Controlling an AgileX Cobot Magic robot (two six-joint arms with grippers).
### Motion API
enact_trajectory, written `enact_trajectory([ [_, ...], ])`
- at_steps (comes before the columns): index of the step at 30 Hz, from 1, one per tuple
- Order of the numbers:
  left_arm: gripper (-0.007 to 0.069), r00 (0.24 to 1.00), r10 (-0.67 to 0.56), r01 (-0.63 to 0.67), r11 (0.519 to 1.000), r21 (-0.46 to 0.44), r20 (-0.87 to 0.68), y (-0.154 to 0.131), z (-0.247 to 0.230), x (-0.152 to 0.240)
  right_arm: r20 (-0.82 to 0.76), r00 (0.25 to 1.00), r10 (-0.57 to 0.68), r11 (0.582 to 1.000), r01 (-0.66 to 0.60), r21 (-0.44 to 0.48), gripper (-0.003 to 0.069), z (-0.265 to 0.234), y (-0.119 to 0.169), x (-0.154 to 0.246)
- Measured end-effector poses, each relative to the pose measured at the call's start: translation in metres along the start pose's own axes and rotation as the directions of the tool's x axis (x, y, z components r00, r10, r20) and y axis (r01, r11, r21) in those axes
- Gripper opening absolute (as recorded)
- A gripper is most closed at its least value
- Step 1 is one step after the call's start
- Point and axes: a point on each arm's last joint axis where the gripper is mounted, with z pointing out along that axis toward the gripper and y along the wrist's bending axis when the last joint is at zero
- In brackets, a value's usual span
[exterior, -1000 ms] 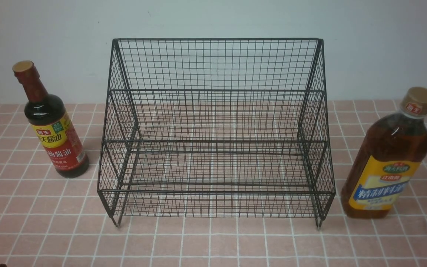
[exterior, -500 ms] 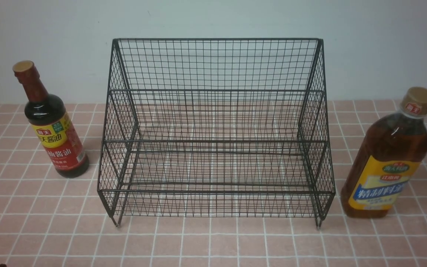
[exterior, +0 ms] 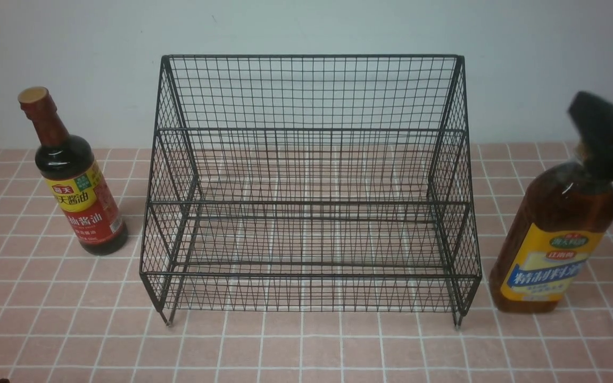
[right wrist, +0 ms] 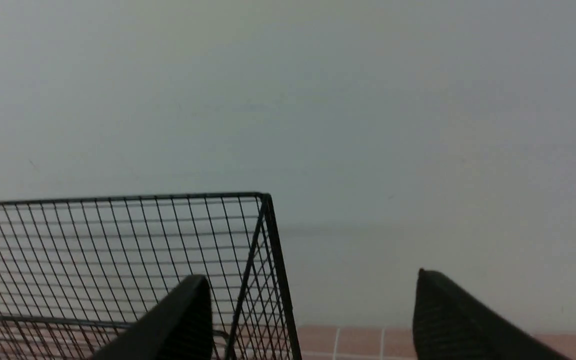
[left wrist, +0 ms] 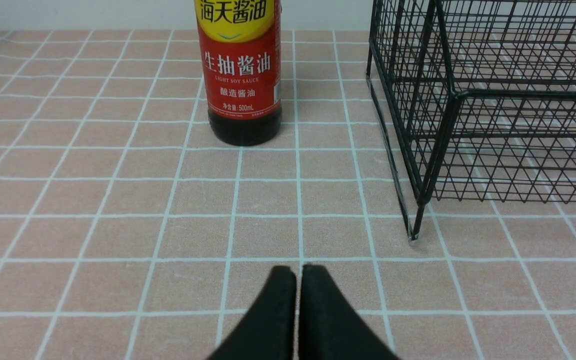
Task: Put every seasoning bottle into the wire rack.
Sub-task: Use the right arm to grab the condiment bottle closest to it, then use the right arm to put the condiment bottle back on the shelf
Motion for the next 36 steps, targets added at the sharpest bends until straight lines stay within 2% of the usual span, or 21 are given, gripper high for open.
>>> enact_trajectory([
  [6, -0.0006, 1.000, 0.000, 0.000, 1.000, 0.000, 0.000, 0.000, 0.000, 0.000, -0.070, 0.998, 0.002, 0.999, 0.001, 0.036, 0.0506, 0.014, -0.006, 0.016],
  [11, -0.0006, 1.000, 0.000, 0.000, 1.000, 0.000, 0.000, 0.000, 0.000, 0.000, -0.116, 0.993, 0.024, 0.998, -0.017, 0.059, 0.0365, 0.022, -0.010, 0.028],
  [13, -0.0006, 1.000, 0.000, 0.000, 1.000, 0.000, 0.000, 0.000, 0.000, 0.000, -0.117, 0.993, -0.012, 0.999, 0.018, 0.051, 0.0323, 0.024, -0.010, 0.028],
  [20, -0.0006, 1.000, 0.000, 0.000, 1.000, 0.000, 0.000, 0.000, 0.000, 0.000, -0.173, 0.978, -0.115, 0.991, 0.124, 0.045, 0.0313, 0.019, -0.006, 0.011],
  [23, -0.0006, 1.000, 0.000, 0.000, 1.000, 0.000, 0.000, 0.000, 0.000, 0.000, -0.158, 0.977, -0.146, 0.987, 0.154, 0.044, 0.0313, 0.018, -0.002, -0.012],
  [24, -0.0006, 1.000, 0.000, 0.000, 1.000, 0.000, 0.000, 0.000, 0.000, 0.000, -0.102, 0.979, -0.175, 0.983, 0.180, 0.042, 0.0313, 0.019, 0.002, -0.039],
  [28, -0.0006, 1.000, 0.000, 0.000, 1.000, 0.000, 0.000, 0.000, 0.000, 0.000, 0.064, 0.975, -0.214, 0.977, 0.213, 0.026, 0.0313, 0.019, 0.016, -0.096],
  [29, -0.0006, 1.000, 0.000, 0.000, 1.000, 0.000, 0.000, 0.000, 0.000, 0.000, 0.142, 0.963, -0.228, 0.973, 0.229, 0.008, 0.0313, 0.017, 0.026, -0.121],
  [33, -0.0006, 1.000, 0.000, 0.000, 1.000, 0.000, 0.000, 0.000, 0.000, 0.000, 0.262, 0.945, -0.194, 0.975, 0.215, -0.057, 0.0313, 0.020, 0.050, -0.162],
  [36, -0.0006, 1.000, 0.000, 0.000, 1.000, 0.000, 0.000, 0.000, 0.000, 0.000, 0.295, 0.943, -0.155, 0.975, 0.194, -0.108, 0.0312, 0.030, 0.066, -0.176],
])
